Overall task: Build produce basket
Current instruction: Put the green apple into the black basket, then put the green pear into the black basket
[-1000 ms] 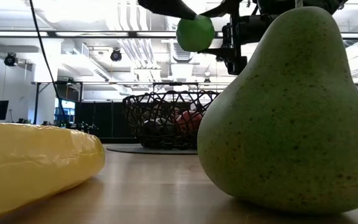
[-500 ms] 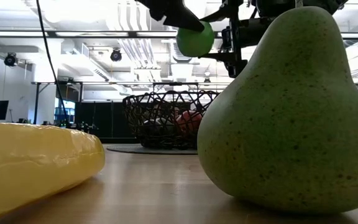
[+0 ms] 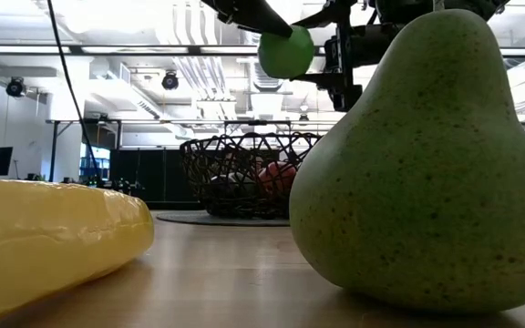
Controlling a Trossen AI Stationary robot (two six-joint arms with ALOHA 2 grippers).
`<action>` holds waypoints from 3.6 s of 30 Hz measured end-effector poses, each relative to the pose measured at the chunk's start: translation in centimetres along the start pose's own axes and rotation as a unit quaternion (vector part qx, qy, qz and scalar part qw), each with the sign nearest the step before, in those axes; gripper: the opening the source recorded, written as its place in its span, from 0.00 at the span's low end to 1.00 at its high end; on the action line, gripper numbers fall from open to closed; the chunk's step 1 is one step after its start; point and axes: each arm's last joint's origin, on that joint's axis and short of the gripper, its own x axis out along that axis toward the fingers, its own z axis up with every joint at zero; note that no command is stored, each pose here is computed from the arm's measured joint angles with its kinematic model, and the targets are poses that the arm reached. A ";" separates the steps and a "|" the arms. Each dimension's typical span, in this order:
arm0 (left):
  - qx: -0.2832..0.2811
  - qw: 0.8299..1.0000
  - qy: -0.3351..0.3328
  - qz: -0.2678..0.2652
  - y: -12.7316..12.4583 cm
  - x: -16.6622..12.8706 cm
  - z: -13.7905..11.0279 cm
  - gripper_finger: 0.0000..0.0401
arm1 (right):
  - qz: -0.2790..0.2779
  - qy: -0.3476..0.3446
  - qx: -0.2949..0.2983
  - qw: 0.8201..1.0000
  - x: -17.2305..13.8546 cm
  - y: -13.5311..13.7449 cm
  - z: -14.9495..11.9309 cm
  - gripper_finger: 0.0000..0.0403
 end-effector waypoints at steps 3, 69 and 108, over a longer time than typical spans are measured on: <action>-0.013 1.000 0.008 0.000 0.0 -0.1 -0.6 0.86 | -0.002 0.002 -0.001 1.000 0.0 0.0 0.0 0.72; -0.088 0.992 0.024 0.091 2.1 -7.9 -3.9 0.85 | -0.287 0.213 0.044 0.933 9.4 -6.4 9.0 0.91; -0.212 0.969 0.123 -0.018 0.6 -8.0 -6.4 0.86 | -0.179 0.488 -0.278 0.808 8.6 9.2 -22.5 0.76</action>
